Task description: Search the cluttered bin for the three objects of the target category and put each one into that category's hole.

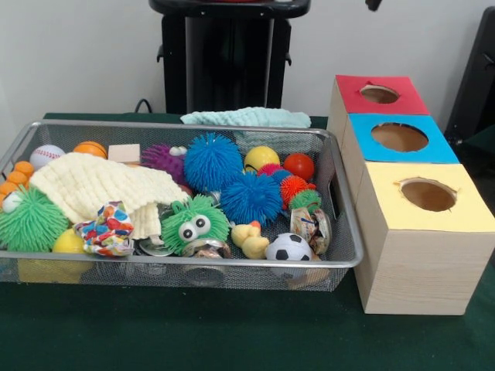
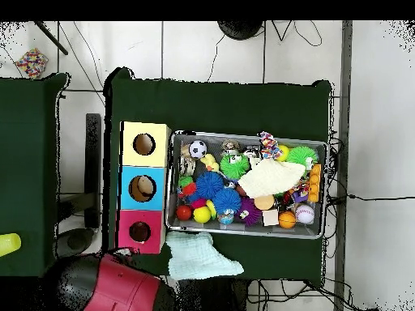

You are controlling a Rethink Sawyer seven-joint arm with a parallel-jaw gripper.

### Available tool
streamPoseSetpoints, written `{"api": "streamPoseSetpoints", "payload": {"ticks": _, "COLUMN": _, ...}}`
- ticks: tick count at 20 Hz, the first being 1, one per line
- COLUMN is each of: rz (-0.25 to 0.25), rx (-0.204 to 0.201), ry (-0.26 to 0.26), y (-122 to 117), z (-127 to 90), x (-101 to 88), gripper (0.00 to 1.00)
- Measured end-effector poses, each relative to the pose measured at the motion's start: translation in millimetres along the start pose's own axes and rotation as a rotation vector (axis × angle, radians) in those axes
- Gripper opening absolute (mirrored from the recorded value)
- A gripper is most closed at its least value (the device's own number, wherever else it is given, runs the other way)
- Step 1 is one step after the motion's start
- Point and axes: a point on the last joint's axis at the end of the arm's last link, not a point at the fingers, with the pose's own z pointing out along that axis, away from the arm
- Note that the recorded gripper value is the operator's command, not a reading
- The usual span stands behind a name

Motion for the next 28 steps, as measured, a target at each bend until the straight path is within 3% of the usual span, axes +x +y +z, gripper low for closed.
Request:
{"api": "streamPoseSetpoints", "payload": {"ticks": 3, "rz": 0.011, "rx": -0.035, "ry": 0.005, "y": 2, "z": -28, "x": -11.9, "gripper": 0.0}}
{"api": "streamPoseSetpoints", "payload": {"ticks": 8, "rz": 0.021, "rx": -0.079, "ry": 0.009, "y": 11, "z": -47, "x": -22.2, "gripper": 0.0}}
{"api": "streamPoseSetpoints", "payload": {"ticks": 12, "rz": 0.023, "rx": -0.088, "ry": -0.009, "y": 17, "z": -53, "x": -34.0, "gripper": 0.0}}
{"api": "streamPoseSetpoints", "payload": {"ticks": 15, "rz": 0.037, "rx": -0.106, "ry": -0.045, "y": 28, "z": -62, "x": -63.2, "gripper": 0.0}}
{"api": "streamPoseSetpoints", "payload": {"ticks": 18, "rz": 0.071, "rx": -0.145, "ry": -0.08, "y": 42, "z": -69, "x": -101.9, "gripper": 0.0}}
{"api": "streamPoseSetpoints", "payload": {"ticks": 21, "rz": 0.136, "rx": -0.228, "ry": -0.151, "y": 65, "z": -77, "x": -177.0, "gripper": 0.0}}
{"api": "streamPoseSetpoints", "payload": {"ticks": 22, "rz": 0.147, "rx": -0.242, "ry": -0.166, "y": 68, "z": -78, "x": -191.8, "gripper": 0.0}}
{"api": "streamPoseSetpoints", "payload": {"ticks": 28, "rz": 0.203, "rx": -0.288, "ry": -0.232, "y": 88, "z": -82, "x": -282.1, "gripper": 0.0}}
